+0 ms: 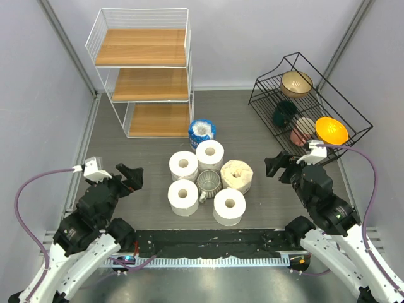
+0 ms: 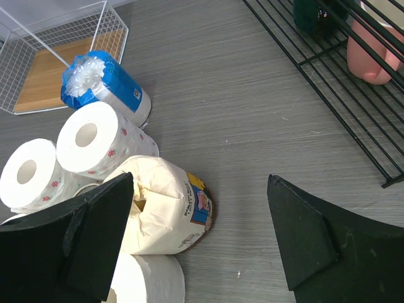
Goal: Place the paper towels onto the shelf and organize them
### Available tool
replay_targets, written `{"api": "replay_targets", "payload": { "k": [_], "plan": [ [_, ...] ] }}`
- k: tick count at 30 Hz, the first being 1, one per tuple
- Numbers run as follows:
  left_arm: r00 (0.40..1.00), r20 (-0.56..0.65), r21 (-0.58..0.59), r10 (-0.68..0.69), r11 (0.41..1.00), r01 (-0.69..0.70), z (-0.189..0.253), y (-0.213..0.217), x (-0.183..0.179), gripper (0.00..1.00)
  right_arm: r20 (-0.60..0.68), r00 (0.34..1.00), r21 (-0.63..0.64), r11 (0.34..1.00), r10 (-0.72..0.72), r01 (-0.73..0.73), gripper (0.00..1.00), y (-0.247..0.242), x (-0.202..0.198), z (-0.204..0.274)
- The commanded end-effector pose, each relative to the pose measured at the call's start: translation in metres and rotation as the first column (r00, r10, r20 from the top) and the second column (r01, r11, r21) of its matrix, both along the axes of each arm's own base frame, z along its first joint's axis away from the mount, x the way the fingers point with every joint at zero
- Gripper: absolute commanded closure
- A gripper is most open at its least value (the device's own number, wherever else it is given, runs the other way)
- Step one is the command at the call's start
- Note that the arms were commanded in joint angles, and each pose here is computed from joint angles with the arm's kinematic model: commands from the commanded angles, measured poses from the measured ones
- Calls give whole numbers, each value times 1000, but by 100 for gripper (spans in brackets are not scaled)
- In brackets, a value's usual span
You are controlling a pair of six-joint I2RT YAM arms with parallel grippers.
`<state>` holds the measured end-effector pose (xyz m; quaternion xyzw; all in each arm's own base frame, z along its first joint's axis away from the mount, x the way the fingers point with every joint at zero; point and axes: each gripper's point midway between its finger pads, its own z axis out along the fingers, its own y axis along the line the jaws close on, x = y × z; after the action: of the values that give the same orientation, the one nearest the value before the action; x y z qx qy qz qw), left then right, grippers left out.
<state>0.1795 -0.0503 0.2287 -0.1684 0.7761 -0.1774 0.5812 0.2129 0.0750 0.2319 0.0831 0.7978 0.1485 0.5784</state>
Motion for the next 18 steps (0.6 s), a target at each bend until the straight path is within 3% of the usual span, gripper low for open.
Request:
{"api": "replay_targets", "payload": {
  "k": [1,14,18],
  "plan": [
    [999,21,-11,33,999,-33,9,6,1,0,30,999,23,1000,-16,16,8,-1,2,10],
    [999,30,-16,44,999,-43,12,10,-2,0,28,999,22,999,-26,25,8,-2,2,9],
    [996,81,-31,-31,999,33,23,-3,-1,0,20,999,20,999,-28,28,9,-2,3,7]
  ]
}}
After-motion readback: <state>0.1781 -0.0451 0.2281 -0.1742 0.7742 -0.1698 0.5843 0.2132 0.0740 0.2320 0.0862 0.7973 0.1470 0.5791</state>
